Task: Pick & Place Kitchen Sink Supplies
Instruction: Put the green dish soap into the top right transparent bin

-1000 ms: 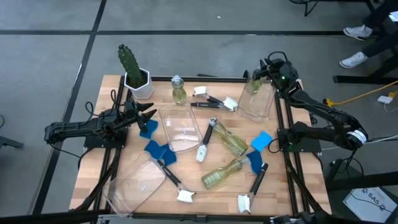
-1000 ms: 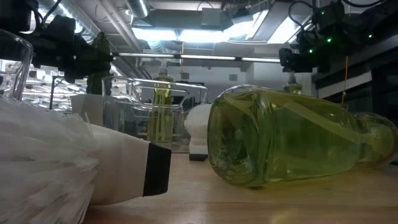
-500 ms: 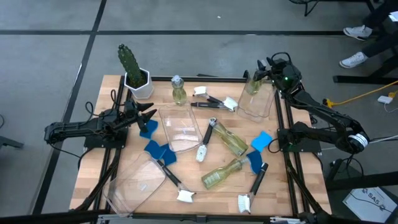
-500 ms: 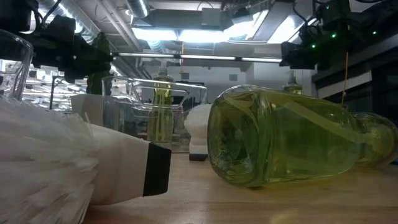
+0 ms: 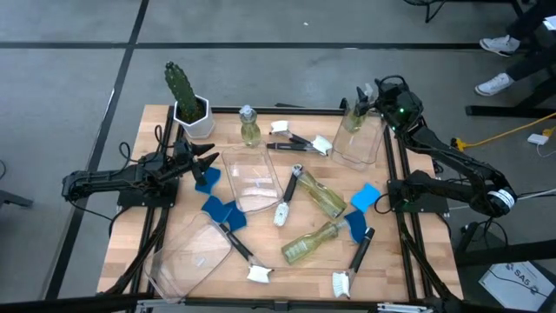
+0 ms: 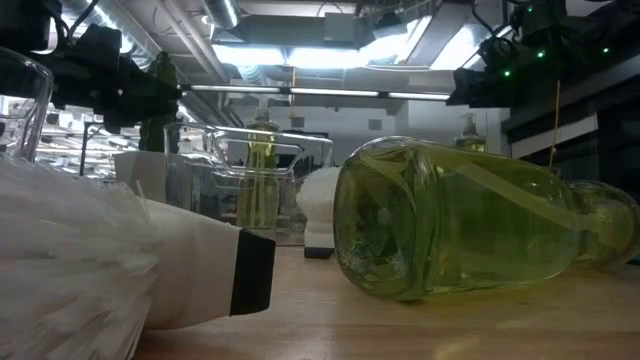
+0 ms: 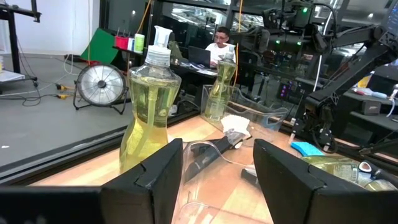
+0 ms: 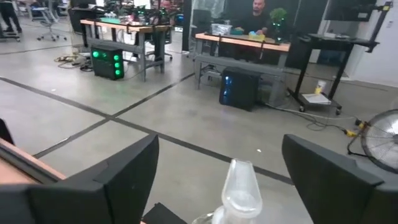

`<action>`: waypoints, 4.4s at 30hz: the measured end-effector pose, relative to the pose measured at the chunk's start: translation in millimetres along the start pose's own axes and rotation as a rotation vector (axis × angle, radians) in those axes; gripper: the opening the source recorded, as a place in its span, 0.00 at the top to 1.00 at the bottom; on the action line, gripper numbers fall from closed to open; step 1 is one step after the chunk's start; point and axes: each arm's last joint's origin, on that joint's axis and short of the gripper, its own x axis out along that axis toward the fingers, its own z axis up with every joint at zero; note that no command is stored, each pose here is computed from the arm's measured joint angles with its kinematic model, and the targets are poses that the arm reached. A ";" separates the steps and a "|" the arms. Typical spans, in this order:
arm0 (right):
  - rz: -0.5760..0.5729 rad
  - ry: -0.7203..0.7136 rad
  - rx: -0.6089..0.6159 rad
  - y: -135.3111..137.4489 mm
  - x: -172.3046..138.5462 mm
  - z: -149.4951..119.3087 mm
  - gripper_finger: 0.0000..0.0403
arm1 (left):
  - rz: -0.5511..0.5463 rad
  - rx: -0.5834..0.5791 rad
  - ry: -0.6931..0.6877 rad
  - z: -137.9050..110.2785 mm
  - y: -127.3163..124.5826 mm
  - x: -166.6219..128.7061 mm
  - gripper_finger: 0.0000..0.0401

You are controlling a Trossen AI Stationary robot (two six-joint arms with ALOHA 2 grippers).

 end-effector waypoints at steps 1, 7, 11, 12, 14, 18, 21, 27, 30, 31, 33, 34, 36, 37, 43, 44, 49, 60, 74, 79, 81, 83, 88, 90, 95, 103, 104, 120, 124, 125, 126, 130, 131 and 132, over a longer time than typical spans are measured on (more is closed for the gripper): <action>0.000 0.000 -0.006 0.0 0.0 0.0 0.16 | 0.000 0.000 0.000 0.0 0.0 0.0 0.53; -0.032 -0.001 -0.074 -0.9 0.0 0.3 0.16 | 0.000 0.000 0.000 0.1 0.0 0.0 0.52; -0.044 -0.053 -0.058 -1.8 -0.6 7.4 0.16 | 0.000 0.000 0.000 0.1 0.0 0.0 0.53; -0.043 -0.069 -0.059 -1.7 -0.6 12.3 0.16 | 0.000 0.000 0.000 0.0 0.0 0.0 0.53; -0.032 -0.104 -0.064 0.5 -1.2 25.1 0.16 | 0.000 0.000 0.000 0.0 0.0 0.0 0.53; 0.043 -0.151 -0.140 12.6 -5.7 53.5 0.16 | 0.000 0.000 0.000 0.0 0.0 0.0 0.52; 0.109 -0.204 -0.197 24.7 -12.7 78.0 0.16 | 0.000 0.000 0.000 0.1 0.0 0.0 0.53; 0.263 -0.263 -0.184 48.0 -32.8 119.6 0.16 | 0.000 0.000 0.000 0.0 0.0 0.0 0.52; 0.343 -0.284 -0.175 61.7 -40.0 131.7 0.16 | 0.000 0.000 0.000 0.0 0.0 0.0 0.52; 0.371 -0.289 -0.170 66.9 -42.0 134.1 0.16 | 0.000 0.000 0.000 0.0 0.0 0.0 0.53; 0.426 -0.294 -0.154 77.6 -45.9 136.9 0.16 | 0.000 0.000 0.000 0.1 0.0 0.0 0.53; 0.454 -0.294 -0.147 83.5 -47.7 137.1 0.16 | 0.000 0.000 0.000 0.0 0.0 0.0 0.53; 0.508 -0.290 -0.144 96.0 -50.3 135.3 0.16 | 0.000 0.000 0.000 0.0 0.0 0.0 0.53; 0.535 -0.288 -0.146 102.9 -51.7 133.9 0.16 | 0.000 0.000 0.000 0.0 0.0 0.0 0.52; 0.691 -0.300 -0.144 151.2 -59.8 124.0 0.16 | 0.000 0.000 0.000 0.1 0.0 0.0 0.53; 0.712 -0.308 -0.140 159.6 -61.7 122.4 0.16 | 0.000 0.000 0.000 0.1 0.0 0.0 0.53; 0.738 -0.325 -0.115 199.0 -69.3 111.0 0.16 | 0.000 0.000 0.000 0.0 0.0 0.0 0.52; 0.762 -0.297 -0.105 259.1 -82.9 77.2 0.16 | 0.000 0.000 0.000 0.0 0.0 0.0 0.52; 0.658 -0.173 -0.060 324.4 -3.2 66.3 0.16 | 0.000 0.000 0.000 0.1 0.0 0.0 0.52; 0.515 -0.118 -0.040 323.9 32.2 59.4 0.16 | 0.000 0.000 0.000 0.0 0.0 0.0 0.52; 0.491 -0.091 -0.032 318.7 44.7 54.0 0.16 | -0.001 0.000 0.000 0.0 0.0 0.0 0.53; 0.523 -0.064 0.008 314.8 56.6 48.2 0.16 | 0.000 0.000 0.000 0.1 0.0 0.0 0.53; 0.547 0.001 0.026 309.1 76.3 32.7 0.16 | 0.000 0.000 0.000 0.0 0.0 0.0 0.53; 0.539 0.010 0.002 308.9 83.3 24.9 0.16 | 0.000 0.000 0.000 0.0 0.0 0.0 0.53; 0.535 0.015 -0.025 311.2 91.4 12.8 0.16 | 0.000 0.000 0.000 0.0 0.0 0.0 0.52; 0.512 -0.078 -0.075 312.7 101.5 6.7 0.16 | 0.000 0.000 0.000 0.1 0.0 0.0 0.53; 0.507 -0.072 -0.087 312.2 103.9 3.7 0.16 | 0.000 0.000 0.000 0.1 0.0 0.0 0.52; 0.504 -0.085 -0.078 316.3 120.4 16.5 0.16 | -0.001 0.000 0.000 0.1 0.0 0.0 0.52; 0.544 -0.051 -0.083 329.0 130.0 11.8 0.16 | 0.000 0.000 0.000 0.0 0.0 0.0 0.53; 0.546 -0.054 -0.088 332.4 132.2 12.5 0.16 | 0.000 0.000 0.000 0.0 0.0 0.0 0.53; 0.541 -0.052 -0.095 335.1 133.8 14.5 0.16 | 0.000 0.000 0.000 0.1 0.0 0.0 0.53; 0.538 -0.028 -0.108 342.0 139.8 24.9 0.19 | 0.000 0.000 0.000 0.1 0.0 0.0 0.52; 0.539 -0.012 -0.107 343.4 141.0 24.9 0.21 | -0.001 0.000 0.000 0.1 0.0 0.0 0.52; 0.540 0.001 -0.101 344.3 142.2 24.8 0.23 | 0.000 0.000 0.000 0.0 0.0 0.0 0.53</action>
